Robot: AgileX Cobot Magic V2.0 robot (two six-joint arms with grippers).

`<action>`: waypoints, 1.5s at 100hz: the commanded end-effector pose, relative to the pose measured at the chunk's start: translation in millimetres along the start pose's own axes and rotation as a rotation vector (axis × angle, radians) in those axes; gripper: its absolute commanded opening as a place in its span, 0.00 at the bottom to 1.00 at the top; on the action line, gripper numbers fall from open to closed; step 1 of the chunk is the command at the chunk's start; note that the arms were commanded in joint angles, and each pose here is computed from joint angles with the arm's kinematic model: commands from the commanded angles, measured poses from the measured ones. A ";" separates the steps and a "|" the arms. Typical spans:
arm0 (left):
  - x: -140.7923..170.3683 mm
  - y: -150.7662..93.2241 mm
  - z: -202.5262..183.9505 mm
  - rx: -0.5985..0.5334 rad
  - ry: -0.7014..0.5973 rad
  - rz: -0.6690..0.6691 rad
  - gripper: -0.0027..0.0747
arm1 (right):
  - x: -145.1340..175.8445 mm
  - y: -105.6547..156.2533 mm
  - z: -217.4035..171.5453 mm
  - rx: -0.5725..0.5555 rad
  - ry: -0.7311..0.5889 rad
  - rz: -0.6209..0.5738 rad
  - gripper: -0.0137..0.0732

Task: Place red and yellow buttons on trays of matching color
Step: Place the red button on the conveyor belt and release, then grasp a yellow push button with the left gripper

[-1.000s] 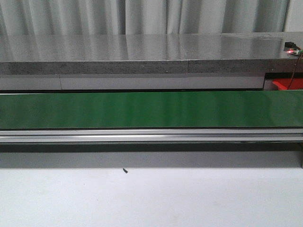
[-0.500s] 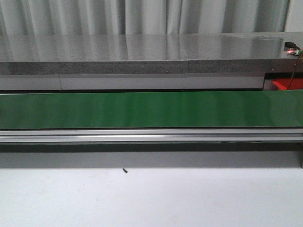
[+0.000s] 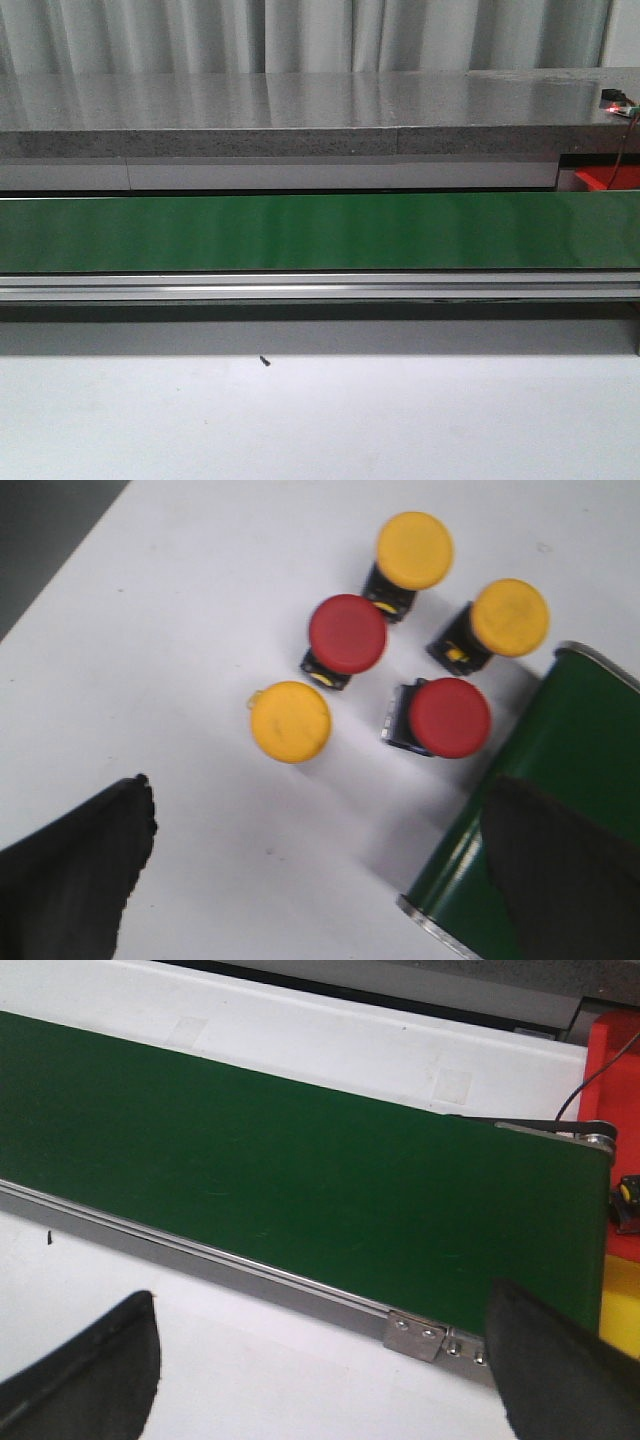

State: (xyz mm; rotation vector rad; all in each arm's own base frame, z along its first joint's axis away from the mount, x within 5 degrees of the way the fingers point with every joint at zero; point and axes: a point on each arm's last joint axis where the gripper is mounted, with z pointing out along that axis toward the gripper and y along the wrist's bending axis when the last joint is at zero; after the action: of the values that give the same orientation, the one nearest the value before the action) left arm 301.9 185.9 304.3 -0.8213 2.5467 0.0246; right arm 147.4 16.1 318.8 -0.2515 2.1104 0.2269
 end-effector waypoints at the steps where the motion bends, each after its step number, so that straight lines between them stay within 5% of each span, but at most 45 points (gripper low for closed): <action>1: -9.7 6.7 -10.3 -0.002 -0.081 -0.022 0.86 | -12.9 -0.5 -5.9 0.019 -0.088 0.018 0.90; 64: -10.1 12.5 75.9 -0.002 0.067 -0.019 0.86 | -12.9 -0.5 -5.9 0.019 -0.088 0.018 0.90; 107: -11.8 14.6 94.3 -0.003 0.060 -0.016 0.85 | -12.6 -0.3 -5.9 0.016 -0.085 0.018 0.90; 150: -8.6 15.0 105.3 0.004 0.095 -0.028 0.48 | -12.0 0.2 -5.9 0.011 -0.078 0.018 0.90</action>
State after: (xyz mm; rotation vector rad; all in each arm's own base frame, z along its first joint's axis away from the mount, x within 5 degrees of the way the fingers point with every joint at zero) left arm 340.3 219.7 184.2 -0.9028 2.7192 -0.0479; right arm 147.4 16.1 318.8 -0.2510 2.1102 0.2276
